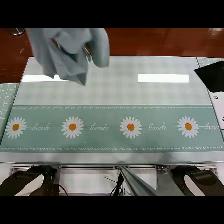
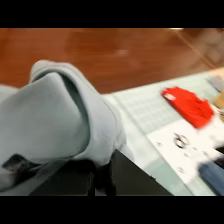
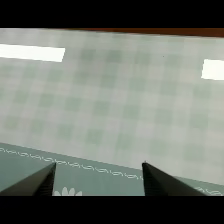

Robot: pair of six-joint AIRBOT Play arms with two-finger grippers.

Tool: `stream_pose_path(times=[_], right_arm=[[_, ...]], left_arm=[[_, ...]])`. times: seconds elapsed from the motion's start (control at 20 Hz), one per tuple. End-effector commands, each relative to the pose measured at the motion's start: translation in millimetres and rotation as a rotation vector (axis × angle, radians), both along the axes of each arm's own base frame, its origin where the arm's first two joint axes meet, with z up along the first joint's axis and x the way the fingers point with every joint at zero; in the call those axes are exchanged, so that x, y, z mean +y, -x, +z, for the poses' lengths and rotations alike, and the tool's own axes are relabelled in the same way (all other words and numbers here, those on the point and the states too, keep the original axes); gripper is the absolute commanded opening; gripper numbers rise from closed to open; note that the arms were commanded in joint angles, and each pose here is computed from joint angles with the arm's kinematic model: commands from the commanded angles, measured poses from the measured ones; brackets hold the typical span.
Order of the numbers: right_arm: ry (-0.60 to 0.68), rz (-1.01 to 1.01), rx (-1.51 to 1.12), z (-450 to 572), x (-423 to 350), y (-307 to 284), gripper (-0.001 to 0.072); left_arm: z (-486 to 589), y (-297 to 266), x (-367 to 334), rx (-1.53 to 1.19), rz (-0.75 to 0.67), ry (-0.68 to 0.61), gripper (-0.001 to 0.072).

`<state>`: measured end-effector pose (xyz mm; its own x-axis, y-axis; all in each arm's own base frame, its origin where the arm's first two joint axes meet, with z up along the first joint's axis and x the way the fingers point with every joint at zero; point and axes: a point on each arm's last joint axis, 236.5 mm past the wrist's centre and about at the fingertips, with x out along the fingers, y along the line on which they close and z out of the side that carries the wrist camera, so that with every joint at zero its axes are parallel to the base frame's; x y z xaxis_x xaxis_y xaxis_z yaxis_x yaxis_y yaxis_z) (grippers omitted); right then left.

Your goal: Fold the shirts.

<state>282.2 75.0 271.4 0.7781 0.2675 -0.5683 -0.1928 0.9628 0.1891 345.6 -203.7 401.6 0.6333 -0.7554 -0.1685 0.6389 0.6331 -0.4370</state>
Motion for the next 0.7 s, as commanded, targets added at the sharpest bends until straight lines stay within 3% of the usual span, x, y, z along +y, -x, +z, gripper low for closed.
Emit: stream_pose_path(times=[0.0,0.3,0.65], right_arm=[[0.037,-0.071,-0.030,8.9,-21.2,16.7,0.0619],[0.118,-0.141,0.050,-13.4,-45.1,21.9,0.0619],[0.110,-0.153,0.264,-114.7,-41.0,17.0,0.0619]], left_arm=[[0.6,35.1,-75.4,-0.010,-0.165,0.072,0.0041],[-164.7,72.4,-150.0,0.295,-0.305,-0.063,0.0041],[-400.1,125.7,-104.5,0.772,-0.244,-0.300,0.0045]])
